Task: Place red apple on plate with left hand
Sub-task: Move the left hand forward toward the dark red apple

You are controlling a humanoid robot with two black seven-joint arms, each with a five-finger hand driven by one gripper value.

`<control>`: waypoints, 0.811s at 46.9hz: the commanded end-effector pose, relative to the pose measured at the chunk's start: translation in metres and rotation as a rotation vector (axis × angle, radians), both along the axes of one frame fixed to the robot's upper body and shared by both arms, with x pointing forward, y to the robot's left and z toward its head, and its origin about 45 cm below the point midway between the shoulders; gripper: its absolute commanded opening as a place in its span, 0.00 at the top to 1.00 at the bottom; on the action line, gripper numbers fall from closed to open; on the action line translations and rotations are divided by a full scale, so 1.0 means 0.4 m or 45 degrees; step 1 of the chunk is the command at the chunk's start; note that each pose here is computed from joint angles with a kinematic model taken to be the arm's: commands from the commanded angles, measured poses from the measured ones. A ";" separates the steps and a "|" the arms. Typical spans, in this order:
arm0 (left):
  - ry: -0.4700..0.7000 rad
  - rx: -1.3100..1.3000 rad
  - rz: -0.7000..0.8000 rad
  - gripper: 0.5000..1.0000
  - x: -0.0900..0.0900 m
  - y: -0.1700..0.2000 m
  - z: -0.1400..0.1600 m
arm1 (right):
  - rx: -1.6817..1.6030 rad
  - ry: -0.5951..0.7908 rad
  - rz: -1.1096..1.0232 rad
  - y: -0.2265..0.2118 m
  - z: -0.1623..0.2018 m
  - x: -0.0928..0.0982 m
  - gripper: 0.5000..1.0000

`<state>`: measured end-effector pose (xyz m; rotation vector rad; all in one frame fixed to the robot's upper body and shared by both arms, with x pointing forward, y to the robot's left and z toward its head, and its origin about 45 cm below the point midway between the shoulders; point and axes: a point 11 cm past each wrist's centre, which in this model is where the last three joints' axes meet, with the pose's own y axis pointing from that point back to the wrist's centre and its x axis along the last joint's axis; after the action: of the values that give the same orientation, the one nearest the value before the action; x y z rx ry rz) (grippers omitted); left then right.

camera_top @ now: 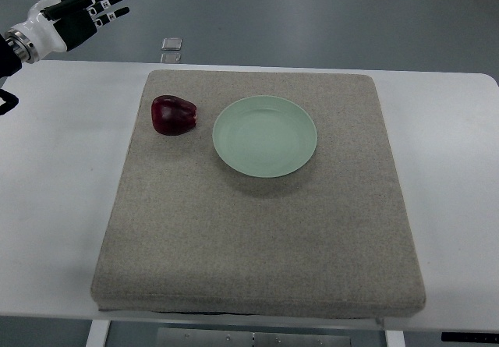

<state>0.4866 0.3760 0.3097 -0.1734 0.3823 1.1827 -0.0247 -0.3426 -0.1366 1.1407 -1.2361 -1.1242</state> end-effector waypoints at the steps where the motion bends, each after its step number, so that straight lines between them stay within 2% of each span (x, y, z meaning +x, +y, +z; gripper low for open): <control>1: 0.012 -0.015 -0.022 0.01 0.006 -0.031 -0.017 | -0.001 0.000 0.000 0.000 0.000 0.000 0.14; 25: 0.018 0.035 -0.072 0.01 -0.005 -0.034 -0.030 | 0.001 0.000 0.000 0.001 0.000 0.000 0.14; 38: 0.015 0.511 -0.195 0.01 -0.016 -0.035 -0.042 | -0.001 0.000 0.000 0.000 0.000 0.000 0.14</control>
<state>0.4820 0.3651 0.2926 0.1317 0.2214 1.1119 -0.0246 -0.3426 -0.1366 1.1408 -1.2361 -1.1243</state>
